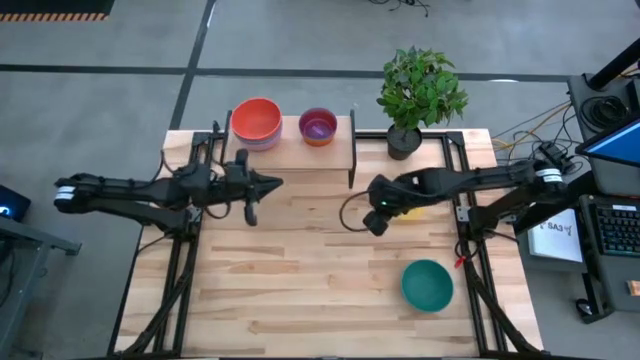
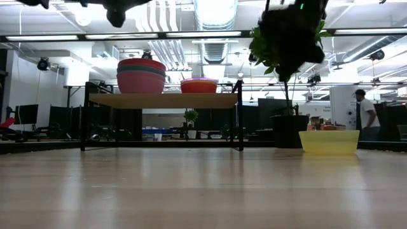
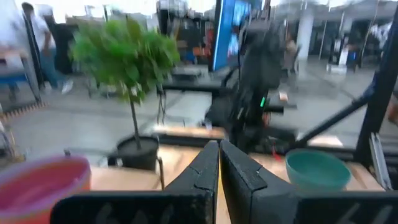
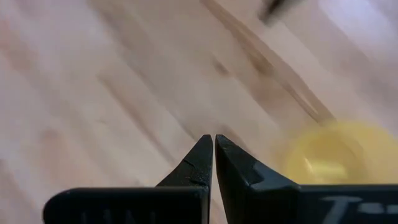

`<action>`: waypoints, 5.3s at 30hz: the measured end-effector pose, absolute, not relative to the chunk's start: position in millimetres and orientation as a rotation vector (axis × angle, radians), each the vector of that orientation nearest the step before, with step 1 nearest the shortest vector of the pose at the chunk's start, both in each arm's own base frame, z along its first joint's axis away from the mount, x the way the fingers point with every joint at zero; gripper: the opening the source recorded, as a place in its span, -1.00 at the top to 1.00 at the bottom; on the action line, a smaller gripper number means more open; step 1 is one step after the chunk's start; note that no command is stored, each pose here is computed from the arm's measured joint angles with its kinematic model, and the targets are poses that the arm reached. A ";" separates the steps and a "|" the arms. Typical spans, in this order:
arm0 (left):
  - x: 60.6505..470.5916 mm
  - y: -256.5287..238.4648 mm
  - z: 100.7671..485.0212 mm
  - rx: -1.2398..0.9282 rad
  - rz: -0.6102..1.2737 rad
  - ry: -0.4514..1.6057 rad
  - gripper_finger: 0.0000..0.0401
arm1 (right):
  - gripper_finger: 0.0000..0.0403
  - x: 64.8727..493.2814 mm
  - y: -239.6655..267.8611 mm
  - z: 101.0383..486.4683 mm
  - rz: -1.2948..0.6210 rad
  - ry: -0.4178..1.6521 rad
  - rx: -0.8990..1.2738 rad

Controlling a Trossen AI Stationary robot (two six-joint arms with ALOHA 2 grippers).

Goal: Place and stack bowls onto a shelf
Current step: Stack the small yellow bowl on top of the small purple bowl on the shelf

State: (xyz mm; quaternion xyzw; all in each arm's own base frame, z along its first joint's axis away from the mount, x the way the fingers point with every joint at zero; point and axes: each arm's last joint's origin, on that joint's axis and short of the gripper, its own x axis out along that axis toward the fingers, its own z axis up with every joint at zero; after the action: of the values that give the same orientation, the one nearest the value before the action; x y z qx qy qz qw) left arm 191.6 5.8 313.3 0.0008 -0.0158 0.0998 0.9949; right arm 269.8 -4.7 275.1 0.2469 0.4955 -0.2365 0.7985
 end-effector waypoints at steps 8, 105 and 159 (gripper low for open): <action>163.2 5.8 313.1 0.010 0.202 -0.135 1.00 | 0.95 277.7 -33.7 234.2 -0.689 1.308 0.561; 150.6 6.1 310.4 0.051 0.208 -0.139 1.00 | 0.96 367.1 -100.8 391.9 -0.195 0.636 -0.443; 151.9 6.0 311.1 0.064 0.209 -0.146 1.00 | 0.56 423.1 -169.1 345.7 -0.290 1.072 -0.415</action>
State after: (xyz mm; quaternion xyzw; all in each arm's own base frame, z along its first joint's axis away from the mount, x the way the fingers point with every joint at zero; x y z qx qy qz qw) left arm 151.9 6.0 311.1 0.0321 -0.0726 0.1044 0.9914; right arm 423.1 -169.1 345.7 -0.1956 0.5050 -0.1366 0.8295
